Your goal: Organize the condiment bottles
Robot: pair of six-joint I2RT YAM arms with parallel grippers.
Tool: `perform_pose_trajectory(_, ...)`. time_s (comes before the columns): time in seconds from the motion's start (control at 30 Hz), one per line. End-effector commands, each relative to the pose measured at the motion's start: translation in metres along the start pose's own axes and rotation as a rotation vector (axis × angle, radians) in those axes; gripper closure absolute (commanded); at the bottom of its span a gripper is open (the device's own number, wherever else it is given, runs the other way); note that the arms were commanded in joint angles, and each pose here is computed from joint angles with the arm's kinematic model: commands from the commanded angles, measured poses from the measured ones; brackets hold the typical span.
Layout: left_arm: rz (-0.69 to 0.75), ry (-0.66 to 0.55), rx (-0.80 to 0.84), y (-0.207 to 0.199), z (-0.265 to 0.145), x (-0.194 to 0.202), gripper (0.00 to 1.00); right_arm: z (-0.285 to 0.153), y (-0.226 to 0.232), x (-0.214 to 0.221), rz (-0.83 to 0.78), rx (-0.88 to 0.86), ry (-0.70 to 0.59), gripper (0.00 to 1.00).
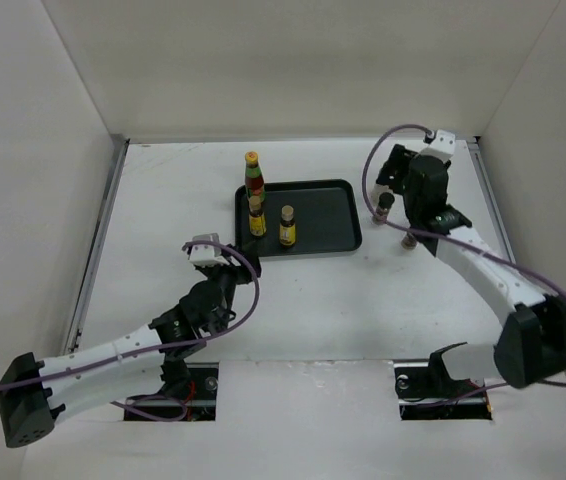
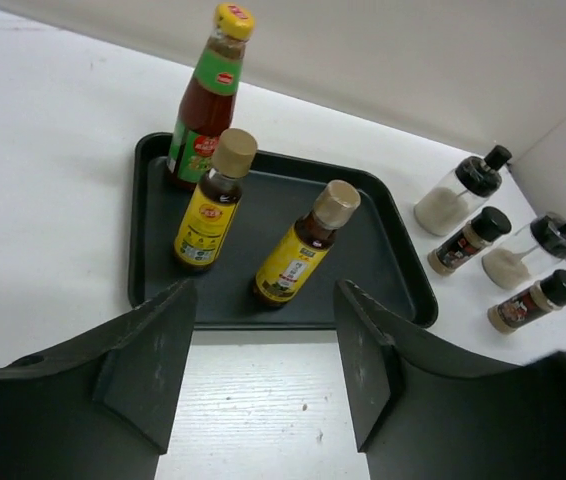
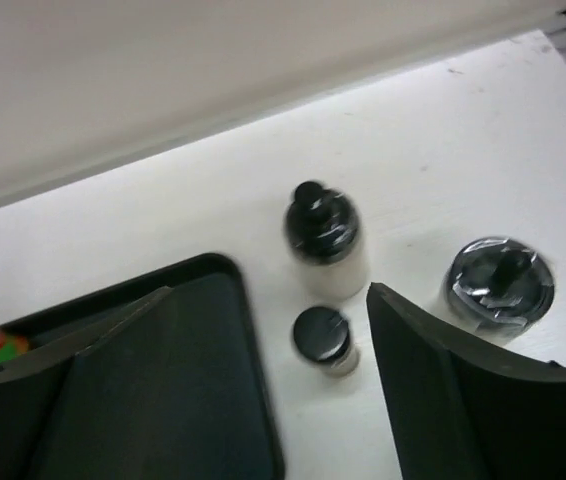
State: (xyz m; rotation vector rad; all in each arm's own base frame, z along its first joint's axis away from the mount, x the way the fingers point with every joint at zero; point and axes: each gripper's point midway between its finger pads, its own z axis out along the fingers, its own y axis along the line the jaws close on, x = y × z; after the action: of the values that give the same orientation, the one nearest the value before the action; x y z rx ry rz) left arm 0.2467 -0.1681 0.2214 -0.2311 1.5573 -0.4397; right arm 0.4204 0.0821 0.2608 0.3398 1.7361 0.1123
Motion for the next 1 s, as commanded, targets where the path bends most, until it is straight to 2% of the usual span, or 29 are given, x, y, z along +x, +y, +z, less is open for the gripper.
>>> perform_pose_trajectory(0.0,-0.02,-0.005,-0.054,0.016,-0.004,0.002,0.39,0.041,-0.02,0.002,-0.113,0.07,0.093,0.14)
perform_pose_trajectory(0.1,-0.027,-0.018,-0.082,0.03,-0.008,0.002,0.15,0.069,-0.024,0.007,-0.154,0.102,0.169,0.05)
perform_pose_trajectory(0.17,-0.052,-0.035,-0.101,0.042,-0.011,0.007,0.01,0.081,-0.023,0.002,-0.156,0.109,0.163,0.03)
perform_pose_trajectory(0.33,-0.115,-0.103,-0.177,0.078,-0.007,0.021,0.0,0.11,-0.009,0.022,-0.145,0.043,0.207,0.01)
perform_pose_trajectory(0.5,-0.163,-0.146,-0.168,0.081,-0.003,0.021,0.0,0.118,-0.014,0.051,-0.133,0.063,0.273,0.0)
perform_pose_trajectory(0.77,-0.227,-0.195,-0.148,0.092,-0.008,0.024,0.0,0.136,-0.026,0.071,-0.155,0.134,0.299,0.0)
perform_pose_trajectory(0.87,-0.242,-0.212,-0.15,0.095,-0.01,0.021,0.0,0.146,-0.031,0.075,-0.157,0.143,0.306,0.03)
perform_pose_trajectory(0.97,-0.227,-0.202,-0.172,0.1,-0.009,0.026,0.0,0.151,-0.034,0.075,-0.152,0.15,0.305,0.13)
